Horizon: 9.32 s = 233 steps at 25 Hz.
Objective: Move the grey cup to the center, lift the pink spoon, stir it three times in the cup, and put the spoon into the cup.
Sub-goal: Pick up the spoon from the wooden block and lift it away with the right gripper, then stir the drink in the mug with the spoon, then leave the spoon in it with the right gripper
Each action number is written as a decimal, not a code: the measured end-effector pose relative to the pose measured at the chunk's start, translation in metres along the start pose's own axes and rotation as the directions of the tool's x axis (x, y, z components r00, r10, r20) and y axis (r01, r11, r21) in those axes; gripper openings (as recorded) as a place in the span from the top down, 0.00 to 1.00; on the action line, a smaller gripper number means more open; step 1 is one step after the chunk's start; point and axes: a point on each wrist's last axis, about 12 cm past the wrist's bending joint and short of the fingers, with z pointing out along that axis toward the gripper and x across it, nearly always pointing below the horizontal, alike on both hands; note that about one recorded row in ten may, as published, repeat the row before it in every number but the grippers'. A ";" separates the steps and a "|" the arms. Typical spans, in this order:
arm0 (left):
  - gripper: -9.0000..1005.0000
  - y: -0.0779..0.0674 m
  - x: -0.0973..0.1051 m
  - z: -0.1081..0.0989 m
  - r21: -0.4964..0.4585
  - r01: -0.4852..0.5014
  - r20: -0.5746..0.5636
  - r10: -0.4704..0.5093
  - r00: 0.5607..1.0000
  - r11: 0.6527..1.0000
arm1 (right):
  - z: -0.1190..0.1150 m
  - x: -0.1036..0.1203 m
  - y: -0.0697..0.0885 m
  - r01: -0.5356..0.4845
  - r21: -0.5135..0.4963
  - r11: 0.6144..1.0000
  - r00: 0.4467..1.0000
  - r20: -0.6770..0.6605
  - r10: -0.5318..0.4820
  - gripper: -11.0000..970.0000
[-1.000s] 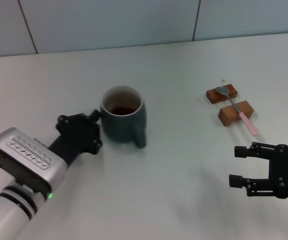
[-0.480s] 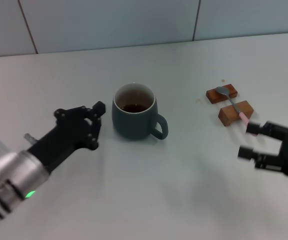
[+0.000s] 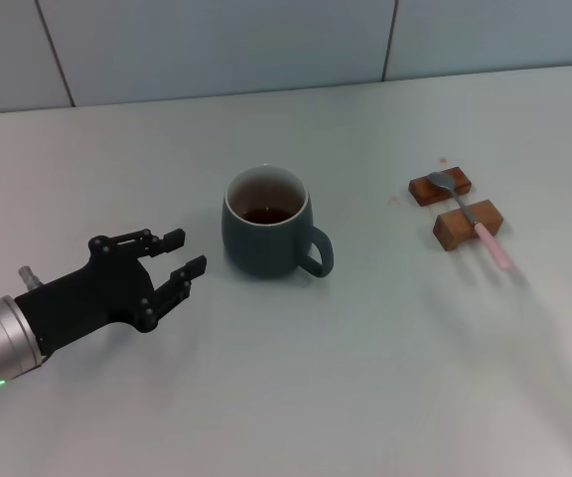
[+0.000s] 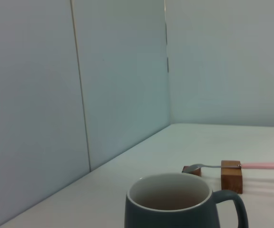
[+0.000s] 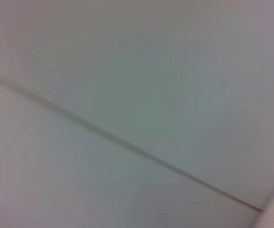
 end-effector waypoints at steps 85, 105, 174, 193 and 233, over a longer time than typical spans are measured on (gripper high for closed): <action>0.19 -0.005 -0.004 0.002 0.077 -0.011 0.006 0.011 1.000 0.997 | 0.056 0.081 -0.030 -0.451 0.301 0.840 0.879 -0.011 0.476 0.49; 0.19 -0.007 -0.004 0.001 0.089 -0.017 0.011 0.016 1.000 0.996 | 0.053 0.082 -0.030 -0.408 0.298 0.863 0.900 -0.029 0.435 0.67; 0.20 0.002 -0.010 -0.006 0.092 0.003 0.007 -0.004 1.000 0.996 | 0.281 0.001 0.260 0.686 -0.472 0.554 -0.115 -0.822 -0.558 0.87; 0.20 0.001 -0.009 -0.006 0.098 0.002 0.003 -0.003 1.000 0.995 | 0.323 0.049 0.226 0.671 -0.471 0.572 -0.233 -0.867 -0.440 0.84; 0.20 -0.003 -0.008 -0.002 0.125 0.003 -0.003 -0.003 1.000 0.992 | 0.349 0.069 0.215 0.678 -0.496 0.543 -0.325 -0.864 -0.384 0.76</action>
